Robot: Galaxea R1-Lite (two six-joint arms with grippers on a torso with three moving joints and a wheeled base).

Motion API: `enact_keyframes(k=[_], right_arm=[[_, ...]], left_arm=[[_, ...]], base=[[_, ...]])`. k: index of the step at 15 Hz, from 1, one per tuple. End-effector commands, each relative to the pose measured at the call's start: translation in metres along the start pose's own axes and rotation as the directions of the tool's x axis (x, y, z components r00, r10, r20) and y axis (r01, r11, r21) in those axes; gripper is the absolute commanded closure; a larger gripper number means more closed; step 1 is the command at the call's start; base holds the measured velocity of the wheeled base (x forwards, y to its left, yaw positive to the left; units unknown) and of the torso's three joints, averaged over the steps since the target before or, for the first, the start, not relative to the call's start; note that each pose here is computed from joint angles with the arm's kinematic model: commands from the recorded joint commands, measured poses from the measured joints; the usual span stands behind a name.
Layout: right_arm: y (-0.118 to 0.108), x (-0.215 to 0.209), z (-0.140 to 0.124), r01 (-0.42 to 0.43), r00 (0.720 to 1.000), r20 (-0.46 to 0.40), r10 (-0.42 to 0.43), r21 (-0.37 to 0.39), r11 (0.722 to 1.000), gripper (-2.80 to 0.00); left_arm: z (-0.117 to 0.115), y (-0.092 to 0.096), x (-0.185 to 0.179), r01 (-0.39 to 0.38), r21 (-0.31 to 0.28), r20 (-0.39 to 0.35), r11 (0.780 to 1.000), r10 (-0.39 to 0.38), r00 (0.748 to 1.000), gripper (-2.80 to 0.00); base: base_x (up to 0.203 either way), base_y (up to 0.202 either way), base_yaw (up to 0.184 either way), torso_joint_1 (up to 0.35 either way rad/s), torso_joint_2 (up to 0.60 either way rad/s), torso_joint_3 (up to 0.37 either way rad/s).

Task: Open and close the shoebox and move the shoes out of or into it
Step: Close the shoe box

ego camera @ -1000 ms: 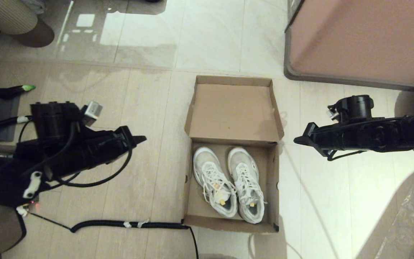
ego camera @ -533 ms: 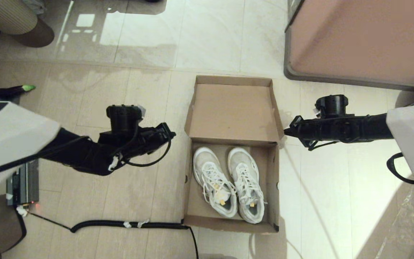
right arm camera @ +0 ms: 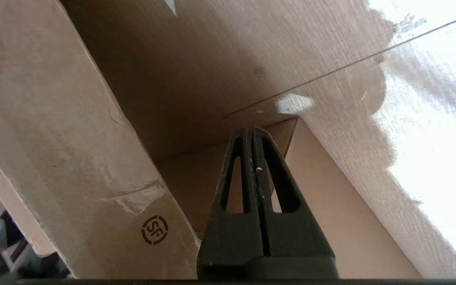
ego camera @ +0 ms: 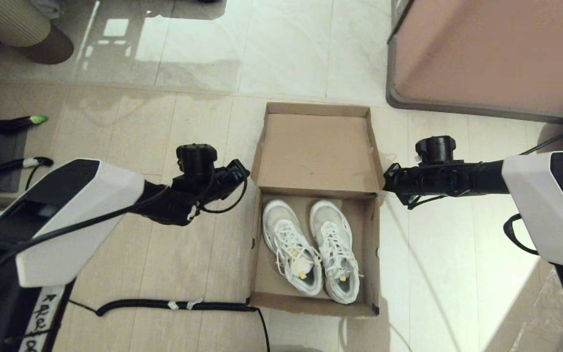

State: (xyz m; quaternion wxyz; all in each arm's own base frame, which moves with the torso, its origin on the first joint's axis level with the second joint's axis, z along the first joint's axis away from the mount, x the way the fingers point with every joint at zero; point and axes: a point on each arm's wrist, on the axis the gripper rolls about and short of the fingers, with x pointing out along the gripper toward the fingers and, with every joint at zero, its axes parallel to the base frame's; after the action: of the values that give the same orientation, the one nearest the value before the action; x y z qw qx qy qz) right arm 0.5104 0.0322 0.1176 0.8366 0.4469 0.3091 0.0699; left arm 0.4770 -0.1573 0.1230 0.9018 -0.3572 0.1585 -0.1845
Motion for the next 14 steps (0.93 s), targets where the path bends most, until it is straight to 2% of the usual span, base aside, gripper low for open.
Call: enact_keyframes(k=[1,4,7,8,12,14], right_arm=[[-0.003,0.002,-0.002,0.008,1.0,-0.01,-0.008,0.01,1.0,0.0],[-0.001,0.004,-0.01,0.023,0.999,-0.035,-0.023,0.004,1.0,0.0],[0.0,0.004,-0.014,0.033,0.998,-0.049,-0.035,-0.042,0.999,0.0],[0.002,0.004,-0.015,0.035,0.998,-0.055,-0.037,-0.049,0.998,0.0],[0.007,0.006,-0.023,0.03,0.997,-0.072,-0.033,-0.048,0.998,0.0],[0.008,0.009,-0.025,0.052,0.997,-0.048,-0.055,-0.06,0.997,0.0]], left_arm=[[-0.011,0.011,0.017,0.002,-0.031,-0.005,1.0,-0.002,1.0,0.0],[-0.016,0.001,0.029,0.037,-0.105,0.003,0.994,-0.037,0.999,0.0],[-0.02,-0.011,0.037,0.057,-0.115,0.007,0.992,-0.057,0.998,0.0],[-0.023,-0.016,0.038,0.063,-0.137,-0.002,0.989,-0.064,0.998,0.0],[-0.03,-0.018,0.036,0.038,-0.144,-0.008,0.989,-0.039,0.999,0.0],[-0.035,-0.017,0.033,0.014,-0.145,-0.019,0.989,-0.017,1.0,0.0]], base=[[0.0,0.0,0.0,0.0,0.0,0.0],[0.0,0.0,0.0,0.0,0.0,0.0],[0.0,0.0,0.0,0.0,0.0,0.0],[0.0,0.0,0.0,0.0,0.0,0.0],[0.0,0.0,0.0,0.0,0.0,0.0],[0.0,0.0,0.0,0.0,0.0,0.0]])
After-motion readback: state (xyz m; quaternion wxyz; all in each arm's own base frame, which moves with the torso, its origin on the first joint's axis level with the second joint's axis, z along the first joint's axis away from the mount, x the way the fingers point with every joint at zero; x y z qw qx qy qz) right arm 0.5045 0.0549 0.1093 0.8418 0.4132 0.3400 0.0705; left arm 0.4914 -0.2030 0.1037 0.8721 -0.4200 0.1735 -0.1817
